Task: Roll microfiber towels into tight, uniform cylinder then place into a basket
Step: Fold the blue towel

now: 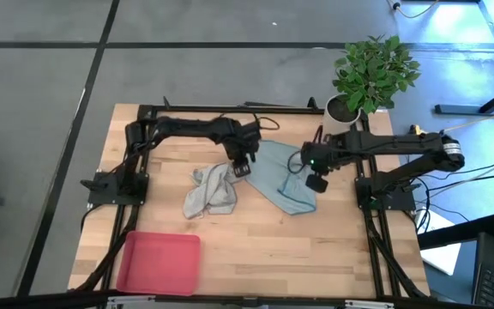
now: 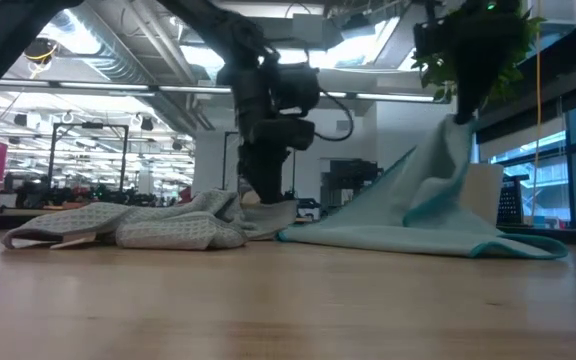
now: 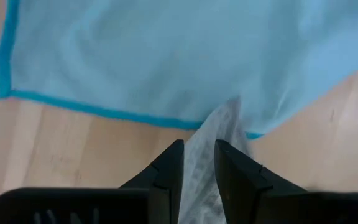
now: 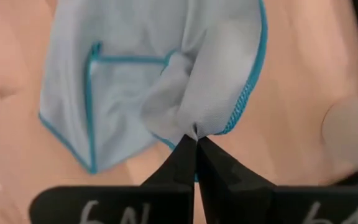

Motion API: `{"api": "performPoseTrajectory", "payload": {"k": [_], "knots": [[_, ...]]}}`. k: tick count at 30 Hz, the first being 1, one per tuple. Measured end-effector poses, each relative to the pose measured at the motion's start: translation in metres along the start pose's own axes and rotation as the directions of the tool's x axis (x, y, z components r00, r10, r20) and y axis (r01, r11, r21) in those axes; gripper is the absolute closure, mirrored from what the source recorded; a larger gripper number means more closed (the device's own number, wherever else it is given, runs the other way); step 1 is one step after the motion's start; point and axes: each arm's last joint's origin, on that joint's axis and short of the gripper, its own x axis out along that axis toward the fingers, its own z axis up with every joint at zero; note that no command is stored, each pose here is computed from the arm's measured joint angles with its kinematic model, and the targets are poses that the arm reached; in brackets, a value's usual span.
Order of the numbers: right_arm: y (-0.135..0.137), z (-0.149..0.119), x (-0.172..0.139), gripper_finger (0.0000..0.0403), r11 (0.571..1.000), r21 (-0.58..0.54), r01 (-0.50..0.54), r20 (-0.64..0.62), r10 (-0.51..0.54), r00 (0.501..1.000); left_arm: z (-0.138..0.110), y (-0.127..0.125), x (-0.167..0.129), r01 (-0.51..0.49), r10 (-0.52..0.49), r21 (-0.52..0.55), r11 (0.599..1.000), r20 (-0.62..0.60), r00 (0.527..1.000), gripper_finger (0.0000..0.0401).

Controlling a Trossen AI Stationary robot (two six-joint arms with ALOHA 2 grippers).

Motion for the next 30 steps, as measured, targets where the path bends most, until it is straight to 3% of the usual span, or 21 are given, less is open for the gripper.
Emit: {"api": "performPoseTrajectory", "payload": {"k": [8, 16, 20, 30], "knots": [[0.034, -0.028, -0.01, 0.0393, 1.0, 0.005, -0.014, -0.091, 0.015, 0.996, 0.001, -0.031, 0.003, -0.088, 0.087, 0.029, 0.996, 0.035, 0.996, 0.0321], [0.055, -0.044, -0.017, 0.0393, 0.998, -0.06, -0.014, -0.059, 0.011, 0.998, 0.022, -0.03, -0.018, -0.092, 0.088, 0.025, 0.995, 0.135, 0.987, 0.0321], [0.059, -0.046, -0.019, 0.0393, 0.997, -0.08, -0.017, -0.053, 0.013, 0.999, 0.032, -0.029, -0.032, -0.15, 0.131, 0.087, 0.985, 0.187, 0.974, 0.0321], [0.076, -0.063, -0.025, 0.0393, 0.992, -0.11, -0.068, -0.07, 0.061, 0.996, 0.03, -0.046, -0.019, -0.146, 0.104, 0.18, 0.973, 0.224, 0.969, 0.0321]]}}
